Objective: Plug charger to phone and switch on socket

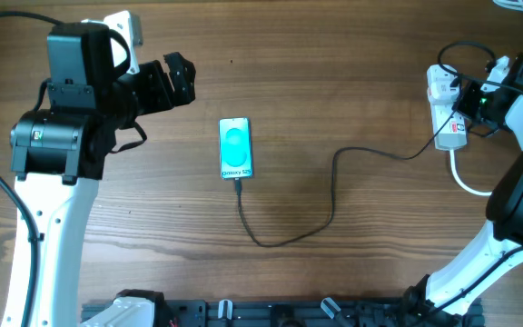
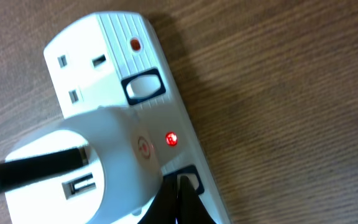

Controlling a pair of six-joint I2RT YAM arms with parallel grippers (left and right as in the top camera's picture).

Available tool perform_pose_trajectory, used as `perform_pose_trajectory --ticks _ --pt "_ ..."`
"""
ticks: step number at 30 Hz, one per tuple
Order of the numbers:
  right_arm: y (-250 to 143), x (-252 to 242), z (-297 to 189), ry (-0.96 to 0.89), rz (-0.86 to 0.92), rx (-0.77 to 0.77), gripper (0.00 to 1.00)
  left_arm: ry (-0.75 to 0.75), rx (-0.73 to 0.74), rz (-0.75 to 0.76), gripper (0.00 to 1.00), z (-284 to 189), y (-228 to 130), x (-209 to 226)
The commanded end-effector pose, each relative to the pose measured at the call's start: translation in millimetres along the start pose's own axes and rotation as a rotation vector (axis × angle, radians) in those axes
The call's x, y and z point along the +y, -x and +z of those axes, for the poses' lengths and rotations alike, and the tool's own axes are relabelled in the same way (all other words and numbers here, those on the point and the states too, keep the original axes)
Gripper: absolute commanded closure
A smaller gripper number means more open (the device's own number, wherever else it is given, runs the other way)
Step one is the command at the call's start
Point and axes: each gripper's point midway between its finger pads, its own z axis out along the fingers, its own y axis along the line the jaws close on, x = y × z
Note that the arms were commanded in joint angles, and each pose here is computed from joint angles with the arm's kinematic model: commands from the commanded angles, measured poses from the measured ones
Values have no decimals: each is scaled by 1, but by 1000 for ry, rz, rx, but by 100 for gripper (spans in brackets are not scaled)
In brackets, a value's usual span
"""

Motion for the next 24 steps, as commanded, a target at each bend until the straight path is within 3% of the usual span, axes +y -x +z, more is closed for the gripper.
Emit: perform_pose_trajectory --ticks 1,9,13,18,21,24 --pt "-14 23 12 48 -52 54 95 2 -13 -3 0 -4 1 1" --pt "-5 13 -1 -27 33 38 95 3 -13 -3 0 -4 1 1" --pt "35 1 -65 -76 103 -69 96 2 -13 -3 0 -4 1 1" --pt "68 21 -192 -67 82 -286 95 2 -13 -3 0 -4 1 1" --pt "62 65 -267 42 -49 -402 95 2 -13 -3 0 -4 1 1" --pt "29 111 -329 163 -210 -461 92 3 -13 -3 0 -4 1 1"
